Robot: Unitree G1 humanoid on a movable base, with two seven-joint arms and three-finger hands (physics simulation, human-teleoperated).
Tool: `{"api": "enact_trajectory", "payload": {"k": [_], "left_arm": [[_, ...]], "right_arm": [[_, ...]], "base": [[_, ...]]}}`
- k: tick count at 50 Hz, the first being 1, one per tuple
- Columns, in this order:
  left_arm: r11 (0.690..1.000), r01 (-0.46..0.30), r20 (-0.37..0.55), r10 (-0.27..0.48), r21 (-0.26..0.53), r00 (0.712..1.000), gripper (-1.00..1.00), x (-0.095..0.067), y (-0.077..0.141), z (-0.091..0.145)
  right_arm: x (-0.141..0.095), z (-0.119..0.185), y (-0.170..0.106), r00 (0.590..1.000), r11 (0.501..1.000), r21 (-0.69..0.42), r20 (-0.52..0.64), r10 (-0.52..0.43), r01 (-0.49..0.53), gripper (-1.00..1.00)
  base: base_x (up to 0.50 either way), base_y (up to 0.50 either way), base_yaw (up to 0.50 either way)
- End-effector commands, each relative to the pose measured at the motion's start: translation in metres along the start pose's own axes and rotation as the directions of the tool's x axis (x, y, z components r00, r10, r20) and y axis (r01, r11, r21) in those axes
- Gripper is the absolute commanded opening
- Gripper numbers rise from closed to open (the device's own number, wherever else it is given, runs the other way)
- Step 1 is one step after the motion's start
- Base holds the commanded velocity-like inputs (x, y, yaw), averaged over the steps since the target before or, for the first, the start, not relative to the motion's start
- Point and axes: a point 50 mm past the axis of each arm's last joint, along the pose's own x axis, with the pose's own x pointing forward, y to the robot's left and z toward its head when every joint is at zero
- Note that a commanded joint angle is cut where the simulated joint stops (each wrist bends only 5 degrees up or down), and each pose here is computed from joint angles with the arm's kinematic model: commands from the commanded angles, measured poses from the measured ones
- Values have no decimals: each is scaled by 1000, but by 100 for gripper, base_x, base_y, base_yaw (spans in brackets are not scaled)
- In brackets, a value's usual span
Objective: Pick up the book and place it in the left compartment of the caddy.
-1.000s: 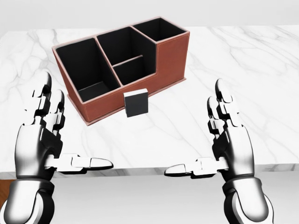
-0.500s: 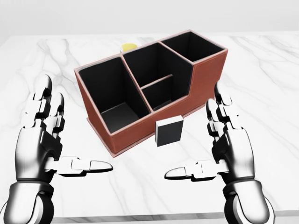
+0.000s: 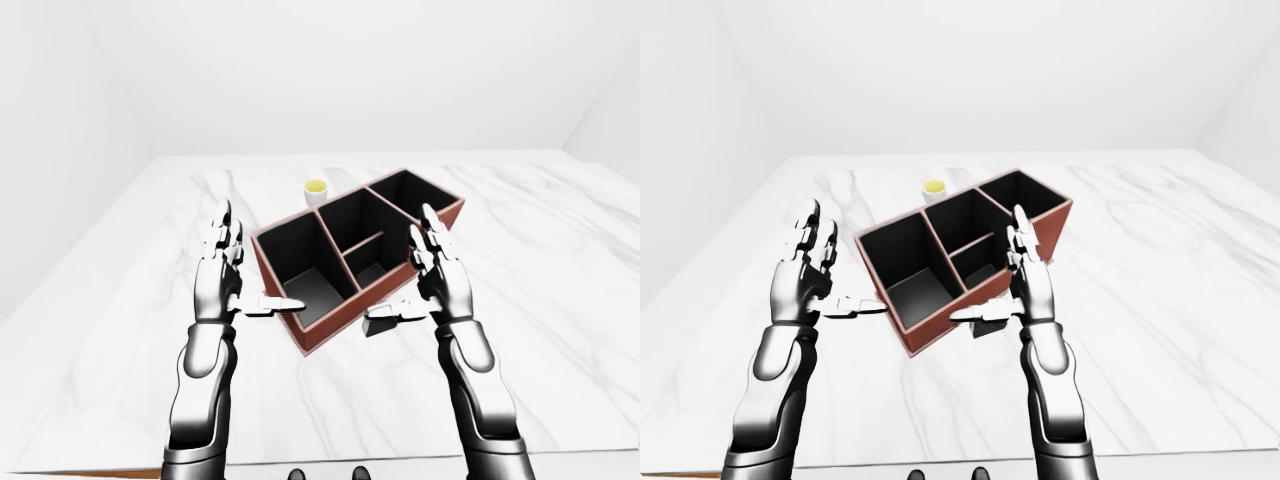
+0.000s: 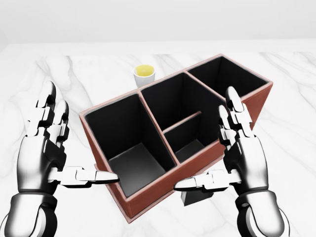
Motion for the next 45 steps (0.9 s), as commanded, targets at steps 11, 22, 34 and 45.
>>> {"api": "enact_trajectory", "payload": {"k": [11, 22, 34, 45], "left_arm": [[1000, -2, -10, 1, -1, 1000, 100, -1, 1, -2], [1000, -3, -15, 3, -1, 1000, 100, -3, 2, -3], [1000, -9, -12, 9, 3, 1000, 100, -4, 3, -2], [1000, -7, -17, 7, 6, 1000, 100, -5, 3, -3]], "right_arm": [[3, 0, 2, 1000, 1000, 1, 3, 1, -1, 100], [0, 3, 1, 1000, 999, -49, 9, 16, -15, 100], [-15, 10, -6, 988, 797, -586, -51, 145, -147, 100], [-34, -11, -14, 957, 519, -805, -247, 148, -288, 100]], "base": [[20, 15, 0], [0, 0, 0], [0, 0, 0], [0, 0, 0]]}}
